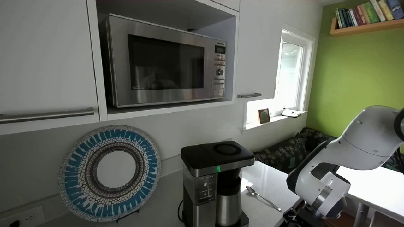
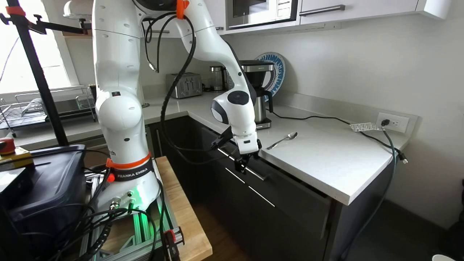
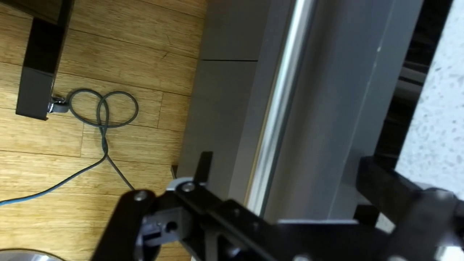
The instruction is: Open the kitchen drawer, then put a spoon inside it
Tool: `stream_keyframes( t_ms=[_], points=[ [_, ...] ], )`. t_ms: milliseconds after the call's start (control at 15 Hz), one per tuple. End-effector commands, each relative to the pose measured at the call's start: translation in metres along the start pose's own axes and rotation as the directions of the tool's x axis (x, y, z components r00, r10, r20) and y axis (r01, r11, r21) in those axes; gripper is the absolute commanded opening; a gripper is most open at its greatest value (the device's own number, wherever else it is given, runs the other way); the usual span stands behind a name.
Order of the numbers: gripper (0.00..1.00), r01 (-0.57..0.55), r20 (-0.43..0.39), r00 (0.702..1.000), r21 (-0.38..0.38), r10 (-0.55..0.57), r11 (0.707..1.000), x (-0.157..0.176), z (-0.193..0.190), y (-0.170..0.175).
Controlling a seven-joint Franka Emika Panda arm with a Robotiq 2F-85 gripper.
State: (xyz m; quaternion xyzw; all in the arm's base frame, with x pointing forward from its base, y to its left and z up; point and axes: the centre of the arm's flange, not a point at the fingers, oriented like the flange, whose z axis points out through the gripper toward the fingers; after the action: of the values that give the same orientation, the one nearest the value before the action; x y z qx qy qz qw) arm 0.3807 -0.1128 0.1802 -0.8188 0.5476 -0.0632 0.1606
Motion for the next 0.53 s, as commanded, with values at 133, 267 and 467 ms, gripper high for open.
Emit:
stream_keyframes(
  t_ms=[133,267,467],
  points=[
    [1.0,0.007,0.05,0.999,-0.056,-0.004,0.998,0.0062,0.0113,-0.0012],
    [1.0,0.021,0.061,0.998,-0.082,-0.016,0.996,0.0048,0.0118,0.0008],
    [1.0,0.042,0.069,0.997,-0.117,-0.034,0.992,0.002,0.0101,0.0077]
  ],
)
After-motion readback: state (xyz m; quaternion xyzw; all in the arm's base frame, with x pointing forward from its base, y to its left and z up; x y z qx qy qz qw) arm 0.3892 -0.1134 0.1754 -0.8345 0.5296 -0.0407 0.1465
